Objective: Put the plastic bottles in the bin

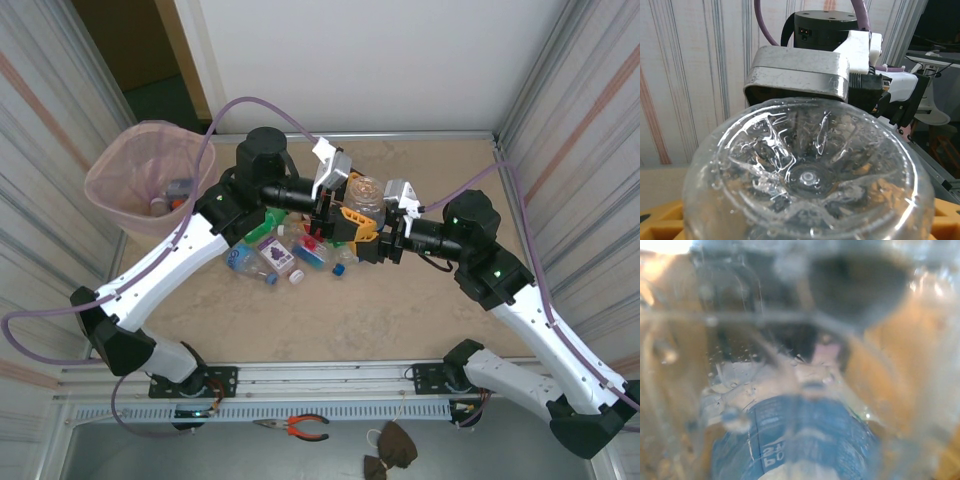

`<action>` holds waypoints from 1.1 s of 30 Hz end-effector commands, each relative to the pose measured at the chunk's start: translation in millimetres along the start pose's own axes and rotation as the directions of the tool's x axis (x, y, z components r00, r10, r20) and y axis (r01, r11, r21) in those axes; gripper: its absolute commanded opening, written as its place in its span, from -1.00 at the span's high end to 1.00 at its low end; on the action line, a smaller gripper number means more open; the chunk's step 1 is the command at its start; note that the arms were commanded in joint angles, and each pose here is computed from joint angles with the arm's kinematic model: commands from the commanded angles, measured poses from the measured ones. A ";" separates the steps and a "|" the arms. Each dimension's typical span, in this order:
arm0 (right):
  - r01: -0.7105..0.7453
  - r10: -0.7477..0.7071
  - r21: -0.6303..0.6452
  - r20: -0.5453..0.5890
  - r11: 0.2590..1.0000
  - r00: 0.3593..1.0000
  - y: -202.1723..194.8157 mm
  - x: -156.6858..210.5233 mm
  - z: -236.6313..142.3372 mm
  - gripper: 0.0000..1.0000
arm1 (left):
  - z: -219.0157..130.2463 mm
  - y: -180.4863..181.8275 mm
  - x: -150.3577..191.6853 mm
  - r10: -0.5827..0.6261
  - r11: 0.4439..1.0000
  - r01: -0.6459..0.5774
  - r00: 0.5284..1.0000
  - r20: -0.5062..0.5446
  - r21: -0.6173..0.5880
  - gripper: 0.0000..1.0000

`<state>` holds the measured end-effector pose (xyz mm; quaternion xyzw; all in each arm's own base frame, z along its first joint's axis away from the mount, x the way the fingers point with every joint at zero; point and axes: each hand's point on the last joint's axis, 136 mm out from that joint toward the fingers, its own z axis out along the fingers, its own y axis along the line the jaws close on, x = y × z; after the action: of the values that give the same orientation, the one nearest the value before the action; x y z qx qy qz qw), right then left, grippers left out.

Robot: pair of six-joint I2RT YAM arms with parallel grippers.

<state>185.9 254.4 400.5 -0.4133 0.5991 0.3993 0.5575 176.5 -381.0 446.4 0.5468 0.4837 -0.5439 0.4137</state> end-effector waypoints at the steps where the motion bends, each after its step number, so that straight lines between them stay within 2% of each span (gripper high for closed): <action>1: 0.046 -0.047 0.025 0.045 0.999 0.998 0.6 -18.0 -5.8 -0.21 | -0.5 -10.4 -14.3 0.048 0.998 -0.048 0.998 0.030 0.026 -0.23; 6: 0.046 -0.047 0.029 0.045 0.999 0.998 0.5 -18.6 -6.3 -0.28 | -1.6 -10.7 -16.0 0.060 0.998 -0.060 0.998 0.032 0.018 -0.21; 11: 0.036 -0.037 0.043 0.034 0.998 0.999 0.7 -16.5 -10.0 -0.59 | -7.0 -7.8 -18.4 0.074 0.997 -0.074 0.997 0.031 -0.016 -0.21; 14: 0.033 -0.035 0.063 0.030 0.997 0.999 0.5 -15.4 -14.6 -0.67 | -16.0 -5.2 -20.4 0.081 0.996 -0.079 0.996 0.031 -0.046 -0.21; 21: 0.040 -0.044 0.110 0.039 0.993 0.998 -0.6 -17.8 -25.6 -0.72 | -61.1 22.1 -25.6 0.067 0.966 -0.060 0.998 0.019 -0.252 -0.21; 24: 0.040 -0.046 0.118 0.044 0.992 0.998 -1.1 -19.3 -27.2 -0.73 | -90.3 38.9 -27.8 0.039 0.926 -0.031 0.999 0.014 -0.376 -0.21; 27: 0.041 -0.046 0.116 0.046 0.992 0.998 -1.0 -20.3 -26.6 -0.73 | -125.9 55.1 -28.8 0.005 0.863 0.001 1.000 0.010 -0.505 -0.20; 29: 0.041 -0.047 0.117 0.044 0.992 0.998 -1.8 -20.2 -25.6 -0.73 | -151.8 64.0 -28.3 -0.023 0.809 0.023 1.000 0.007 -0.588 -0.21; 33: 0.043 -0.048 0.111 0.042 0.993 0.998 -2.5 -19.6 -22.7 -0.74 | -210.8 82.6 -23.3 -0.092 0.658 0.071 0.996 0.014 -0.749 -0.20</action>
<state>182.6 232.8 413.1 -0.3849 0.6050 0.3644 0.5941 295.0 -223.5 471.5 0.3552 0.6614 -0.3512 0.5595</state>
